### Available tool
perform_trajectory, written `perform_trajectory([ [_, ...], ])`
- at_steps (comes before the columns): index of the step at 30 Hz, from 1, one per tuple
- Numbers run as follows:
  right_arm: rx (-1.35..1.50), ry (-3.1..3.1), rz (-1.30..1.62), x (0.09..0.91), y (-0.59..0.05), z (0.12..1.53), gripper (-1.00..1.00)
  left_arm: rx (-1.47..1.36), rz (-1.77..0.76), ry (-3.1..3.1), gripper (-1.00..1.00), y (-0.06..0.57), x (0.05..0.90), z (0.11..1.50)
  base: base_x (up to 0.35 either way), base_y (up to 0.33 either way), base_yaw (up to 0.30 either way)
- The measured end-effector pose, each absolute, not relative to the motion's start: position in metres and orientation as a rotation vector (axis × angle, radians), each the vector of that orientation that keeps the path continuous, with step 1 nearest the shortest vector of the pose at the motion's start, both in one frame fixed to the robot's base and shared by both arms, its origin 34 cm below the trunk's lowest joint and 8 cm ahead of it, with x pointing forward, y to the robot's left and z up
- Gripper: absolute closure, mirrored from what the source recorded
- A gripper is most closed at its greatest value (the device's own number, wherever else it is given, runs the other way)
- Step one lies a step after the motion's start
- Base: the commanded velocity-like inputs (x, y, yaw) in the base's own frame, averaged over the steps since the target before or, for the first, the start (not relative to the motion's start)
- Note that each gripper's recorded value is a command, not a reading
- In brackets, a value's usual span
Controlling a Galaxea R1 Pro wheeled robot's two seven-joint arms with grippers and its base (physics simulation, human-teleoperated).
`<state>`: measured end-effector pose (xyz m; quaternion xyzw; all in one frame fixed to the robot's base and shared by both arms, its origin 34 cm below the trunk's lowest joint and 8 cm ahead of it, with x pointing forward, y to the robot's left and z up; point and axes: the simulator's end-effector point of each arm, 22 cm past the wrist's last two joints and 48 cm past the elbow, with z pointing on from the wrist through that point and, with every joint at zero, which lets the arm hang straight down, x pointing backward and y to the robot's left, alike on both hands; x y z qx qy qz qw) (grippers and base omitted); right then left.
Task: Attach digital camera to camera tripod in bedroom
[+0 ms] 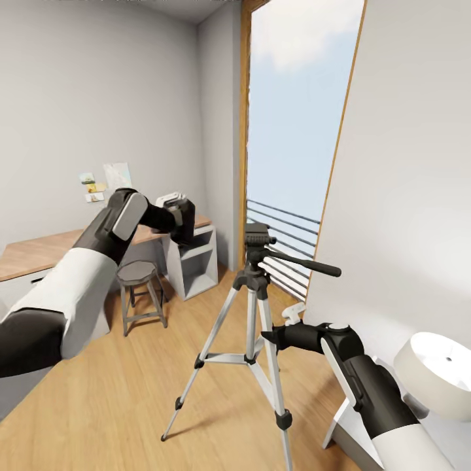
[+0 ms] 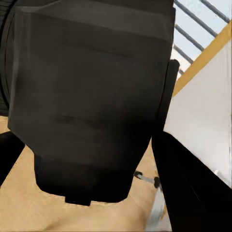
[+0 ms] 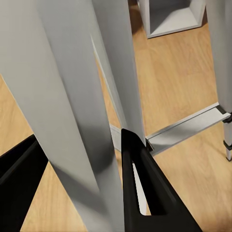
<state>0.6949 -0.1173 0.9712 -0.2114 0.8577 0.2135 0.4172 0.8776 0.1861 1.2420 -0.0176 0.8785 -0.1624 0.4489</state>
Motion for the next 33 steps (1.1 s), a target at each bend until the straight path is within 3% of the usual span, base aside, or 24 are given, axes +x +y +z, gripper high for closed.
perform_trajectory([
  [6, -0.532, 2.153, 0.536, 0.695, -0.117, 0.971, 1.0, -0.016, -0.406, 2.09, 1.0, 0.171, 0.885, 1.313, 0.0, 0.0, 0.0],
  [19, -0.533, 2.153, 0.536, 0.695, -0.117, 0.971, 1.0, -0.042, -0.502, 2.027, 1.0, 0.106, 0.9, 1.31, 0.0, 0.0, 0.0],
  [33, -0.535, 2.152, 0.533, 0.695, -0.116, 0.971, 1.0, -0.032, -0.426, 1.912, 1.0, 0.095, 0.898, 1.361, 0.0, 0.0, 0.0],
])
